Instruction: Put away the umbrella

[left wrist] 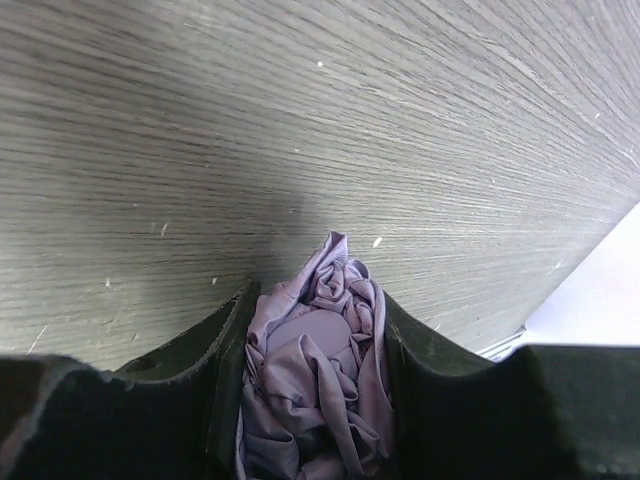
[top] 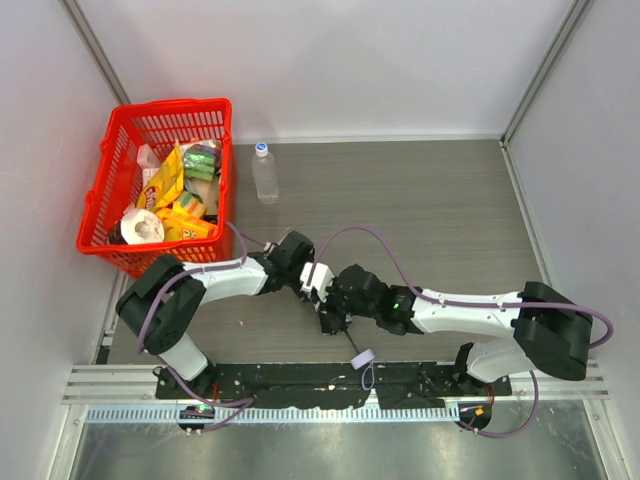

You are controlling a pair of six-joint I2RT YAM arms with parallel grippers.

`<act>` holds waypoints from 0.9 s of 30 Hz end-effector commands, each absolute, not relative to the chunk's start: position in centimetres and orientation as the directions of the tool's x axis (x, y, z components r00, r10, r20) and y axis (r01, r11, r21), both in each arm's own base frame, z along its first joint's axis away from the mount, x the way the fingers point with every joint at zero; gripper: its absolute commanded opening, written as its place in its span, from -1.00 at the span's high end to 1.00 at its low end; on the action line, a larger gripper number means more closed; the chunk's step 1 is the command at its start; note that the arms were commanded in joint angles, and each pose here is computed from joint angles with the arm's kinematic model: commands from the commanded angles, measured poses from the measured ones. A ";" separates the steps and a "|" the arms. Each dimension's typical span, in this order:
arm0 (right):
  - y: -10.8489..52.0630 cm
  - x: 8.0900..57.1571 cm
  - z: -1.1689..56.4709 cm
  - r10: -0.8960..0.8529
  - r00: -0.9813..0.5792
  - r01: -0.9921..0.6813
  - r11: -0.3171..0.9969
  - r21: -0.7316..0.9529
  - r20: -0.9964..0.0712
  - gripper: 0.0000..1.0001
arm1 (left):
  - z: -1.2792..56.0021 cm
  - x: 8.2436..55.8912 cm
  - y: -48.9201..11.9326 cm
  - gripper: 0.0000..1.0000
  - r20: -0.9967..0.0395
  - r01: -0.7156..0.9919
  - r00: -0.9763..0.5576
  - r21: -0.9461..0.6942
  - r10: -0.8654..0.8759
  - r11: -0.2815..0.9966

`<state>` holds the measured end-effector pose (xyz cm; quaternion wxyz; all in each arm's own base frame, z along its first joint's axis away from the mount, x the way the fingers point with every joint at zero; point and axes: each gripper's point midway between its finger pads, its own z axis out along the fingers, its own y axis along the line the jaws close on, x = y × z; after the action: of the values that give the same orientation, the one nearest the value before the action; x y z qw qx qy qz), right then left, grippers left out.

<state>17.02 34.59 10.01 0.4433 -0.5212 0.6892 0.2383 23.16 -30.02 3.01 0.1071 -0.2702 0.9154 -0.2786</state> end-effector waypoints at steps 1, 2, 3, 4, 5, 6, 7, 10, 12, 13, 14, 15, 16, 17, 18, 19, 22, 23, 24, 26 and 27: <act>37.7 15.0 14.1 -0.345 0.013 -0.966 0.237 -0.100 -0.938 0.99 | 4.4 24.9 -32.8 1.00 -0.045 -0.359 -0.841 -0.700 -0.540 0.618; 37.6 15.0 13.7 -0.351 0.009 -0.966 0.239 -0.099 -0.936 0.99 | 4.3 24.8 -32.8 1.00 -0.033 -0.351 -0.852 -0.703 -0.522 0.619; 37.4 15.0 13.3 -0.363 0.003 -0.965 0.242 -0.098 -0.932 0.99 | 4.2 24.7 -33.0 1.00 -0.020 -0.348 -0.860 -0.707 -0.510 0.615; 37.4 15.0 12.9 -0.373 -0.009 -0.965 0.245 -0.089 -0.928 0.99 | 4.1 24.6 -32.9 1.00 -0.013 -0.348 -0.863 -0.708 -0.505 0.614; 37.3 15.0 12.6 -0.375 -0.020 -0.965 0.251 -0.081 -0.927 0.99 | 4.2 24.6 -32.8 1.00 -0.011 -0.350 -0.862 -0.710 -0.507 0.610; 37.2 14.9 12.6 -0.362 -0.043 -0.963 0.263 -0.058 -0.931 0.99 | 4.2 24.5 -32.7 1.00 -0.011 -0.355 -0.860 -0.706 -0.511 0.613; 37.0 14.8 12.4 -0.361 -0.055 -0.964 0.263 -0.046 -0.931 0.99 | 4.2 24.3 -32.5 1.00 -0.005 -0.365 -0.858 -0.698 -0.514 0.616; 36.3 14.0 10.8 -0.405 -0.067 -0.971 0.235 -0.033 -0.912 0.98 | 5.0 24.2 -32.4 1.00 0.038 -0.389 -0.864 -0.683 -0.502 0.618; 36.0 14.1 9.2 -0.434 -0.100 -0.967 0.254 -0.016 -0.896 0.95 | 5.4 24.3 -32.0 1.00 0.034 -0.408 -0.854 -0.661 -0.519 0.629; 35.9 13.9 8.2 -0.453 -0.116 -0.967 0.256 -0.004 -0.884 0.94 | 5.6 24.4 -31.8 1.00 0.036 -0.427 -0.844 -0.650 -0.536 0.629; 35.8 14.0 7.6 -0.463 -0.128 -0.963 0.270 -0.002 -0.877 0.89 | 5.3 24.2 -31.4 1.00 0.059 -0.464 -0.830 -0.626 -0.555 0.627; 35.8 14.0 7.3 -0.464 -0.135 -0.961 0.275 0.002 -0.875 0.86 | 5.2 24.1 -31.3 1.00 0.091 -0.499 -0.815 -0.611 -0.572 0.614; 35.4 14.1 6.7 -0.475 -0.133 -0.956 0.294 -0.014 -0.870 0.85 | 5.0 23.9 -31.1 1.00 0.128 -0.537 -0.797 -0.595 -0.590 0.598; 35.3 14.3 6.9 -0.466 -0.123 -0.950 0.310 -0.032 -0.876 0.84 | 4.5 23.7 -30.8 1.00 0.157 -0.578 -0.776 -0.566 -0.611 0.588; 35.0 14.6 6.6 -0.472 -0.120 -0.942 0.331 -0.049 -0.873 0.81 | 4.1 23.5 -30.5 1.00 0.174 -0.609 -0.754 -0.547 -0.634 0.574; 34.9 14.6 6.5 -0.478 -0.116 -0.941 0.333 -0.058 -0.870 0.81 | 3.8 23.4 -30.2 1.00 0.182 -0.630 -0.738 -0.531 -0.650 0.566; 34.5 15.2 5.4 -0.527 -0.130 -0.925 0.369 -0.089 -0.840 0.78 | 4.0 23.5 -29.7 1.00 0.166 -0.659 -0.712 -0.495 -0.682 0.567; 34.7 15.2 5.4 -0.534 -0.127 -0.924 0.370 -0.096 -0.836 0.78 | 4.2 23.7 -29.5 1.00 0.148 -0.661 -0.707 -0.486 -0.691 0.572; 34.5 15.3 4.9 -0.545 -0.143 -0.916 0.389 -0.097 -0.826 0.78 | 4.6 24.0 -29.4 1.00 0.136 -0.662 -0.703 -0.484 -0.698 0.573; 34.1 15.2 4.0 -0.576 -0.142 -0.913 0.390 -0.118 -0.805 0.77 | 4.8 23.9 -29.2 1.00 0.134 -0.667 -0.699 -0.476 -0.702 0.573; 33.7 15.4 3.4 -0.593 -0.149 -0.905 0.404 -0.132 -0.791 0.77 | 5.0 24.0 -29.3 1.00 0.132 -0.664 -0.701 -0.478 -0.700 0.575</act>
<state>17.18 35.73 8.52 0.4782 -0.4894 0.6903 0.2352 23.02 -28.83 2.91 0.0377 -0.3454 0.9027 -0.2539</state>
